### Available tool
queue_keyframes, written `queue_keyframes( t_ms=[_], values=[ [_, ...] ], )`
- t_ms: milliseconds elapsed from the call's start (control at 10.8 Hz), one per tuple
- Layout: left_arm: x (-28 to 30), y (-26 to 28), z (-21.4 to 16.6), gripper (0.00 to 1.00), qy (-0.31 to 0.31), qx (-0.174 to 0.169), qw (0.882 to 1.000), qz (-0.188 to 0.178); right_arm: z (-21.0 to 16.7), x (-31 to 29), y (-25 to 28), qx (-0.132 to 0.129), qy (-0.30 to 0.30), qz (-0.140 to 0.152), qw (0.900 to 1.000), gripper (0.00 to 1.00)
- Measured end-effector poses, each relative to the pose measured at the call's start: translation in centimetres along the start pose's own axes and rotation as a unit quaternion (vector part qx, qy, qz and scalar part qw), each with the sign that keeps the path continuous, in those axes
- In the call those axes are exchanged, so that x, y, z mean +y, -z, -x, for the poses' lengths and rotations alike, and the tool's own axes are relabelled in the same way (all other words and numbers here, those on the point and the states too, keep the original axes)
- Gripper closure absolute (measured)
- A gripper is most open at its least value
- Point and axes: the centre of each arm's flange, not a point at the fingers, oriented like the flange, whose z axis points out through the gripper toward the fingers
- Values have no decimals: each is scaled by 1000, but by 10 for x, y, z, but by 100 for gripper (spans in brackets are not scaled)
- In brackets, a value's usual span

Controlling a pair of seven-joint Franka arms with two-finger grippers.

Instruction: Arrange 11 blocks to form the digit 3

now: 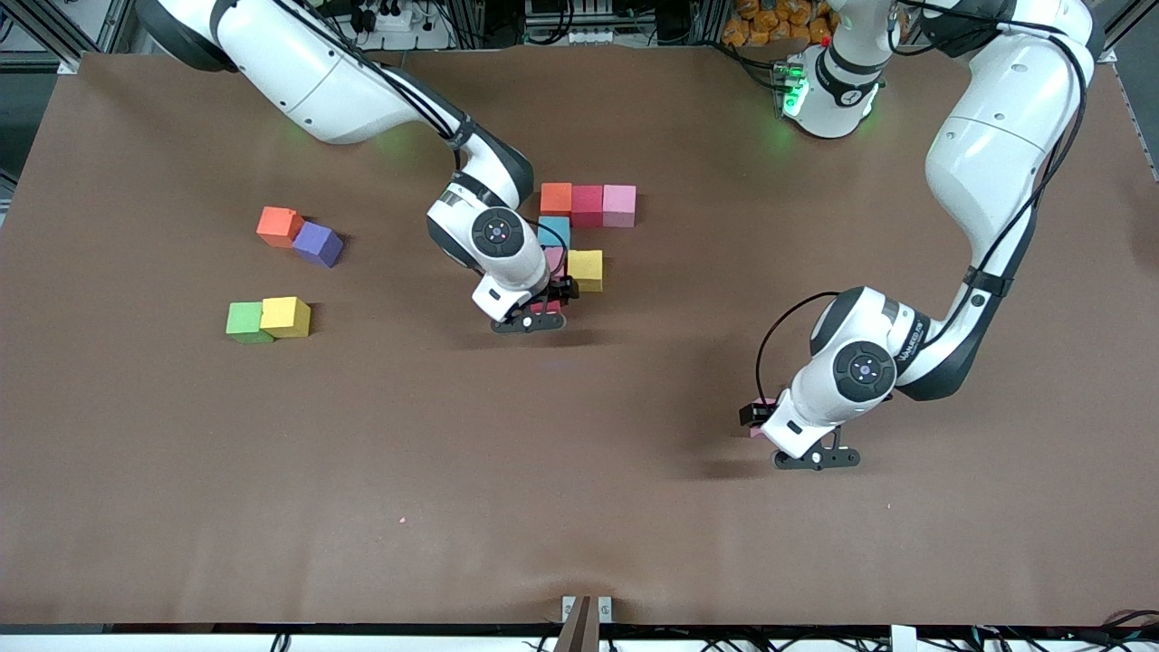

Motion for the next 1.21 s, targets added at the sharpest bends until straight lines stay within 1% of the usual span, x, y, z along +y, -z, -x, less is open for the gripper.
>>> queue_keyframes(
  t_ms=[93, 186, 372, 465, 558, 743, 929, 1115, 1208],
  values=[
    [-1, -3, 0, 7, 1, -2, 1000, -1, -2, -1, 8, 4, -2, -4, 1000, 0],
    [-2, -7, 0, 10, 2, -5, 1000, -1, -5, 0, 18, 7, -10, -12, 1000, 0],
    [-4, -8, 0, 36, 2, -5, 1000, -1, -13, 3, 43, 13, -23, -28, 999, 0],
    [-4, -8, 0, 36, 3, -4, 1000, -1, -18, 8, 57, 15, -22, -27, 999, 0],
    [-3, -8, 0, 37, 7, -5, 1000, -1, -24, 19, 75, 15, -14, -19, 1000, 0],
    [8, -5, 7, 37, 4, -9, 1000, 3, -46, 64, 119, 16, 13, 3, 1000, 0],
    [34, 5, 33, 37, -9, -21, 1000, 5, -69, 129, 150, 5, 46, 29, 999, 0],
    [58, 21, 69, 37, -22, -30, 999, -2, -87, 196, 163, -5, 70, 38, 997, 0],
    [69, 28, 88, 37, -18, -33, 999, -8, -95, 232, 163, -11, 90, 39, 995, 0]
  ],
)
